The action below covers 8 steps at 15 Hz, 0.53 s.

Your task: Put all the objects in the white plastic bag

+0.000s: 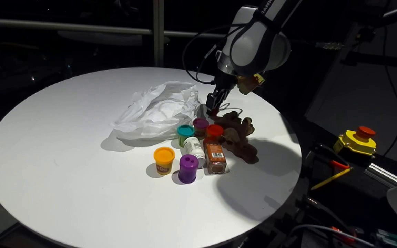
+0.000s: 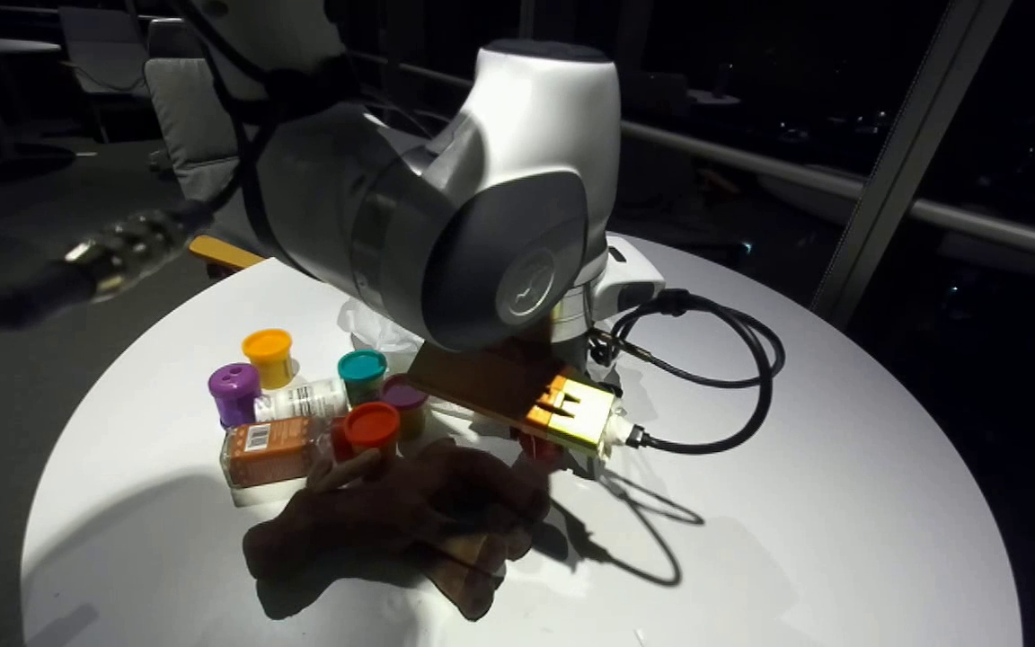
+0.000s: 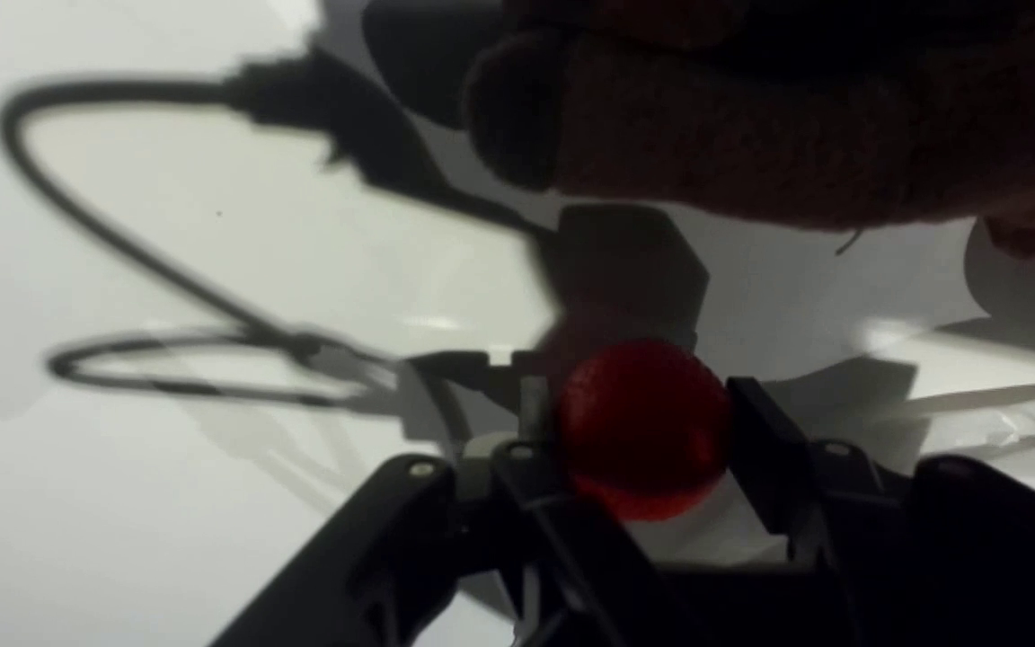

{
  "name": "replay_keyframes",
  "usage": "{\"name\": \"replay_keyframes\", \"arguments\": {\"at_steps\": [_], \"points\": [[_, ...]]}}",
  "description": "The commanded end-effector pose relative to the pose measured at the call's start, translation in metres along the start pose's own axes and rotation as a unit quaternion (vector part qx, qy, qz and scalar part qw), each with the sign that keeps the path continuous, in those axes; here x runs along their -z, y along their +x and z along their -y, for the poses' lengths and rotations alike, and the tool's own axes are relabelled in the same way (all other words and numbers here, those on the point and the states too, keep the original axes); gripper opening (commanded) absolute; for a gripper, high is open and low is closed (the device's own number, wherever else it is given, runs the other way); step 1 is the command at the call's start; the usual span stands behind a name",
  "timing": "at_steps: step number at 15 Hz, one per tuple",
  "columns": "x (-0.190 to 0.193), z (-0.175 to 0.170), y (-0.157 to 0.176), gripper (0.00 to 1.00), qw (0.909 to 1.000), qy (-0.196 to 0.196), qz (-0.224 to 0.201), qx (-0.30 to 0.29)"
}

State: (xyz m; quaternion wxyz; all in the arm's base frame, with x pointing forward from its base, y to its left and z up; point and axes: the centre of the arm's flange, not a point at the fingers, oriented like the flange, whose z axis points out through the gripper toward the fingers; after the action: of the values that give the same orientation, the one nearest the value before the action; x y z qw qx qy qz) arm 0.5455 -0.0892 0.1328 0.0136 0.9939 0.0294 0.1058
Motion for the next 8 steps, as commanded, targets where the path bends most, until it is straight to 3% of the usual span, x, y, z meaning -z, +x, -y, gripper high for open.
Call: {"name": "replay_keyframes", "arguments": {"at_steps": [1,4,6,8], "points": [[0.062,-0.006,0.028,0.25,0.9992,-0.019,-0.035,-0.004],[0.111,0.012,0.071,0.25,0.9958,-0.013,-0.09,-0.008],[0.12,0.034,0.096,0.25,0.993,0.0,-0.117,-0.011],[0.106,0.054,0.109,0.25,0.9921,0.008,-0.125,-0.008]]}}
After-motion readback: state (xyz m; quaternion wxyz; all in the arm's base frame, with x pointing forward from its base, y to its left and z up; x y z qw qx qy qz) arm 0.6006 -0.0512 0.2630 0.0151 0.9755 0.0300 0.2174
